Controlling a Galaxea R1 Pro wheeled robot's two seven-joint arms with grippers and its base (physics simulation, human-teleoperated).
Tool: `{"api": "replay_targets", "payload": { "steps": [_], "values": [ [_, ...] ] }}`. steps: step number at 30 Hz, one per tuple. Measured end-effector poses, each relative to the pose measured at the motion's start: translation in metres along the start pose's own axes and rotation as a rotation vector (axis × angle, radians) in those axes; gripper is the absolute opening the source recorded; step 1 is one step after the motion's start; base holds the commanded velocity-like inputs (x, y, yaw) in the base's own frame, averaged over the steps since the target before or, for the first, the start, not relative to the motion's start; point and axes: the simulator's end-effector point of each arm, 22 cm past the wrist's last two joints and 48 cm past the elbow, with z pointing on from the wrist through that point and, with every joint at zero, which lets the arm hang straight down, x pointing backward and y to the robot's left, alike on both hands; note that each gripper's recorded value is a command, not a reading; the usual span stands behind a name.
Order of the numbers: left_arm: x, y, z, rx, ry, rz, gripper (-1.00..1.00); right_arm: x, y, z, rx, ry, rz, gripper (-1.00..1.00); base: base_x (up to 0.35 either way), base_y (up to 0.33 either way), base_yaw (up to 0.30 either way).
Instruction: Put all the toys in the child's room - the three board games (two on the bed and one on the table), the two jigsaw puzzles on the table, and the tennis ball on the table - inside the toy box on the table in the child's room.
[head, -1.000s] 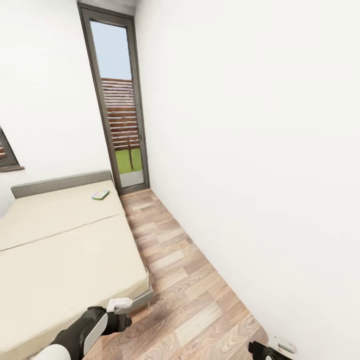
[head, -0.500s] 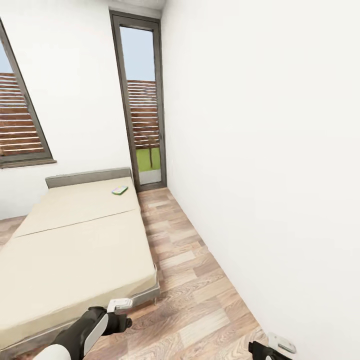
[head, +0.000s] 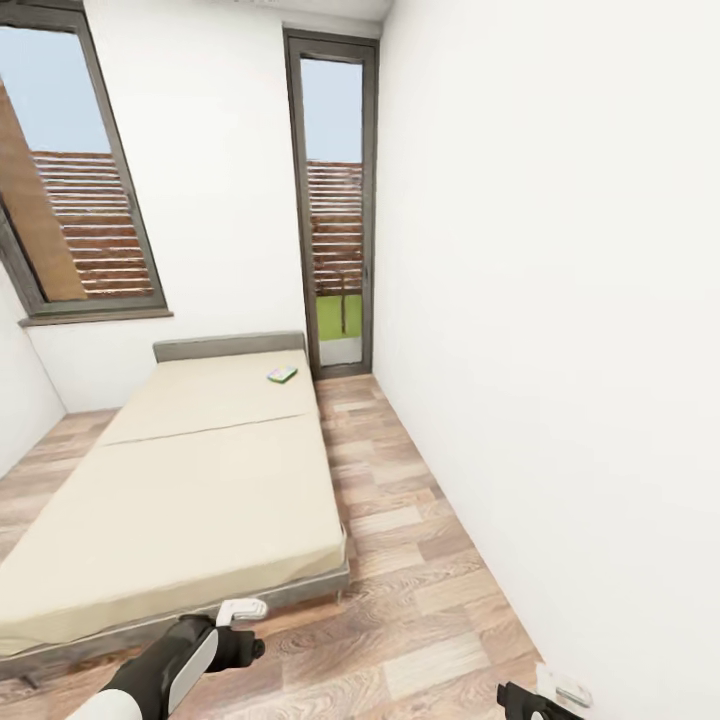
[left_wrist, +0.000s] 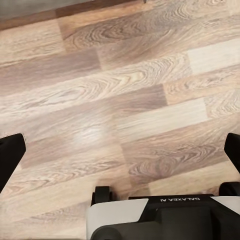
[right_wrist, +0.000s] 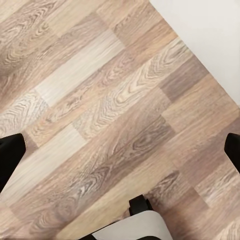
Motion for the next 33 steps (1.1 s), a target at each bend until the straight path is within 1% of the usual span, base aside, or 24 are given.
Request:
{"api": "replay_targets", "payload": {
  "steps": [14,33],
  "values": [
    [0.0001,-0.0001,0.0001,0.0,0.0,0.002,1.0,0.0,0.0001,0.0,0.0,0.0,0.0,1.0,-0.015,-0.098,0.293],
    [0.0001,-0.0002,0.0,0.0,0.0,0.002,1.0,0.0,0.0003,0.0,-0.001,0.0,0.0,1.0,-0.003,-0.008,0.293]
  ]
}}
